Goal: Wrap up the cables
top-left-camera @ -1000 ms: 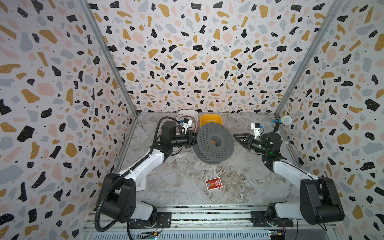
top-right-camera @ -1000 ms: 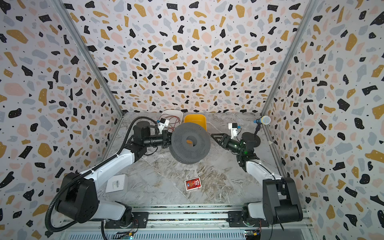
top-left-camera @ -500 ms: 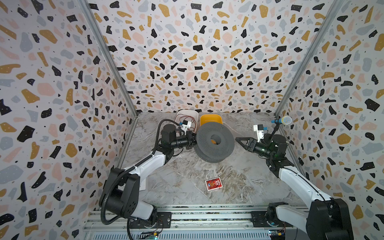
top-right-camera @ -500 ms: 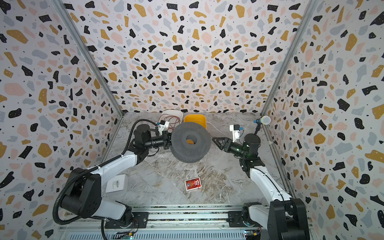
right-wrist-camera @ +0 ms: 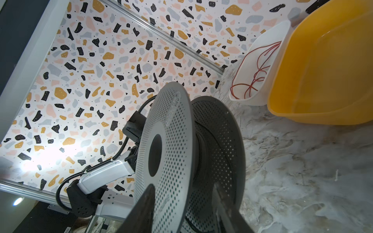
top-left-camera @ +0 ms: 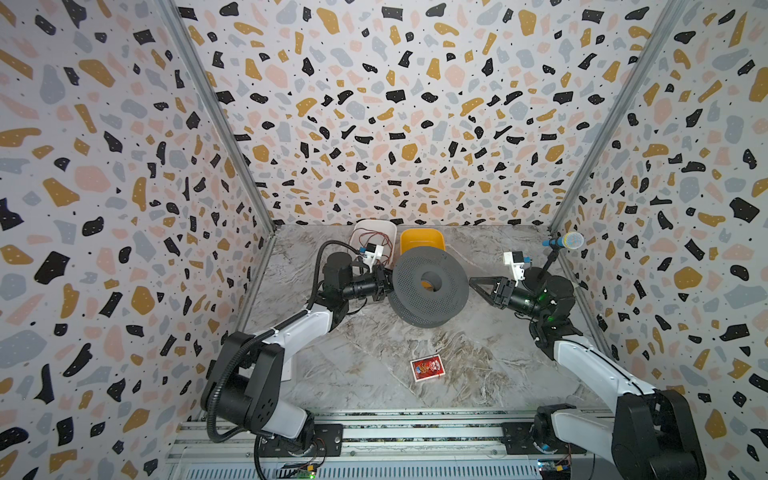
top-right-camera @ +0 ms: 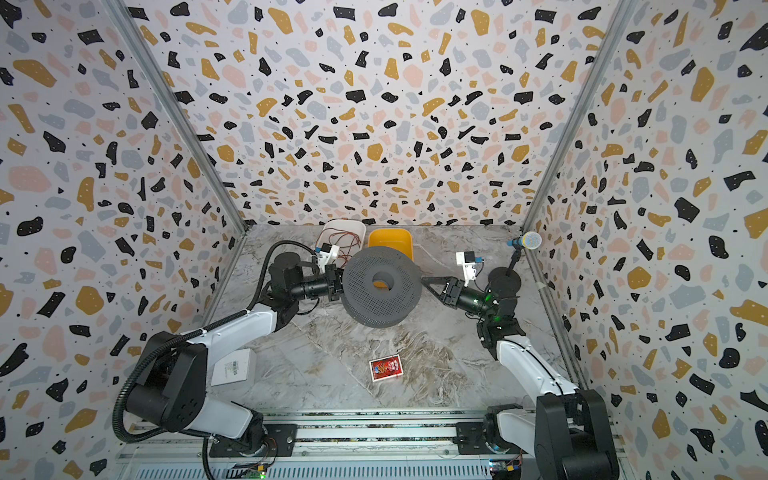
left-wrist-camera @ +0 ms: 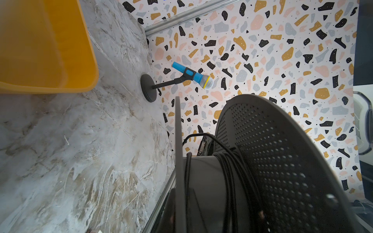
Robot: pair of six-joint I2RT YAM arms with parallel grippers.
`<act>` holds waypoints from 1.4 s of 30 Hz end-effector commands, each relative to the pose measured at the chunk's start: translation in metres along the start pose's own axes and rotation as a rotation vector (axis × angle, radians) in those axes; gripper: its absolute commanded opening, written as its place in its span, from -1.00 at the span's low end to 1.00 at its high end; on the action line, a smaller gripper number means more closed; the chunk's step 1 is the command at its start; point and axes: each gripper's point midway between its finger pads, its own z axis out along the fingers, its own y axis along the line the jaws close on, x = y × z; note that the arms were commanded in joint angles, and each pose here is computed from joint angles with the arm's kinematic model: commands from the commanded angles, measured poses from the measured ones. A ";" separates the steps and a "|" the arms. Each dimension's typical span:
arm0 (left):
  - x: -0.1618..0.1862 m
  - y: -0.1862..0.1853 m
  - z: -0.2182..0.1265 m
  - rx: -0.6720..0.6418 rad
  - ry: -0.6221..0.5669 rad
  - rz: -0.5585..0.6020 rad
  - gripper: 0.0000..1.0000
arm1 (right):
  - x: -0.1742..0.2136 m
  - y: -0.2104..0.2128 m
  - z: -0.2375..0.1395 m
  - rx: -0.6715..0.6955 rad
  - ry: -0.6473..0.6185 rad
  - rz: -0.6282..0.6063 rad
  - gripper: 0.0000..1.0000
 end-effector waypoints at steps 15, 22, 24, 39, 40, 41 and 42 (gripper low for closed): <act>-0.001 0.001 0.009 0.071 0.017 0.054 -1.00 | 0.017 0.012 0.037 -0.092 0.049 0.089 -0.55; 0.001 0.020 0.014 0.045 0.023 0.023 -1.00 | 0.019 0.008 0.042 -0.098 0.053 0.127 -0.73; 0.000 0.026 0.015 0.029 0.022 0.014 -1.00 | 0.019 0.005 0.042 -0.092 0.044 0.136 -0.83; 0.010 0.085 0.023 -0.133 0.076 -0.048 -0.60 | 0.004 -0.024 0.027 -0.006 -0.062 0.227 -1.00; 0.010 0.087 0.024 -0.137 0.075 -0.048 -0.60 | 0.003 -0.025 0.026 -0.005 -0.070 0.228 -1.00; 0.010 0.089 0.024 -0.141 0.075 -0.051 -0.59 | 0.003 -0.026 0.024 -0.004 -0.077 0.230 -1.00; 0.011 0.092 0.024 -0.146 0.076 -0.055 -0.57 | 0.003 -0.027 0.023 -0.006 -0.082 0.235 -1.00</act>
